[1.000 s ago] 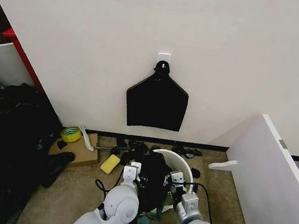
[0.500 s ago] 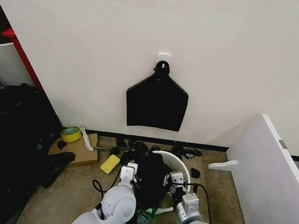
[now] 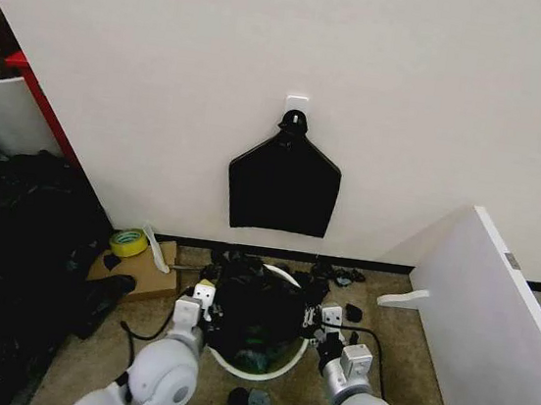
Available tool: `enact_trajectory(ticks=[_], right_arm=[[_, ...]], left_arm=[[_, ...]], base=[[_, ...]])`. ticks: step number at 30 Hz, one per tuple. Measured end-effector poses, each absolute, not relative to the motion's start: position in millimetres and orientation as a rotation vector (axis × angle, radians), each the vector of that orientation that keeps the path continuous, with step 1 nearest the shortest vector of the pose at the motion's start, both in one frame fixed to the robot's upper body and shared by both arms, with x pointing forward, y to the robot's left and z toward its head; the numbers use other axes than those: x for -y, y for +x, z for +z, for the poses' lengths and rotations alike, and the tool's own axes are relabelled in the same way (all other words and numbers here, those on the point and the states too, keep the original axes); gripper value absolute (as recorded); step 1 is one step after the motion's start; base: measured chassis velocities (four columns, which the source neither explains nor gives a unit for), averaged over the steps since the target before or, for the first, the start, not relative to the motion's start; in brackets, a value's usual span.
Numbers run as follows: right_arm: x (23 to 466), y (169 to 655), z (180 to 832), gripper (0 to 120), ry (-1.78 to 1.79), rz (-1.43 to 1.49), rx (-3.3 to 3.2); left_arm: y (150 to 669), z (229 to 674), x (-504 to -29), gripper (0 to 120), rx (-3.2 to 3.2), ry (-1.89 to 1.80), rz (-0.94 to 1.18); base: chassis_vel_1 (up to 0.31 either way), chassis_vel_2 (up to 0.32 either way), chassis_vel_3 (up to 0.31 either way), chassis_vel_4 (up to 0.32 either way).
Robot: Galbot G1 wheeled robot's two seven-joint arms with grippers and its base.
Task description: Place the garbage bag over the trash bin.
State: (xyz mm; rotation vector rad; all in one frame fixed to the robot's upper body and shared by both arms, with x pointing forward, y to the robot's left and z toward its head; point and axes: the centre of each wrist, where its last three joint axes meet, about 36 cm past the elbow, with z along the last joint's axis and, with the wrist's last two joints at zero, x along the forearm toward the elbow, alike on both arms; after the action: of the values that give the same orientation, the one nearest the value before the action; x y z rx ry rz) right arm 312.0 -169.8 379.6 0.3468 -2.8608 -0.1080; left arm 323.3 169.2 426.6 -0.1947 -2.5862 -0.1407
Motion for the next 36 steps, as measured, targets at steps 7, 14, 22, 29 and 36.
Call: enact_trajectory(ticks=[7,14,22,29,36], right_arm=[[187.7,324.1,376.7,0,0.256,-0.174,2.849],[196.9,317.9,368.2,0,0.238,-0.178,2.822],[178.2,294.4,354.9,0,0.510,-0.328,2.834],[172.6,285.6,338.4,3,0.707,-0.383,2.841],[196.8,304.1,318.9,29,0.823,-0.021,3.032]], left_arm=[[316.4,443.0,-184.7,1,2.649,-0.228,-0.160],[312.5,464.1,-186.5,1,2.783,-0.257,-0.043],[313.7,469.9,-176.4,1,2.893,-0.320,0.213],[323.8,458.3,-176.3,1,2.897,-0.300,0.288],[332.4,447.5,-179.7,1,2.884,-0.272,0.265]], base=[[0.000,0.000,0.000,0.000],[0.000,0.000,0.000,0.000],[0.000,0.000,0.000,0.000],[0.000,0.000,0.000,0.000],[0.000,0.000,0.000,0.000]])
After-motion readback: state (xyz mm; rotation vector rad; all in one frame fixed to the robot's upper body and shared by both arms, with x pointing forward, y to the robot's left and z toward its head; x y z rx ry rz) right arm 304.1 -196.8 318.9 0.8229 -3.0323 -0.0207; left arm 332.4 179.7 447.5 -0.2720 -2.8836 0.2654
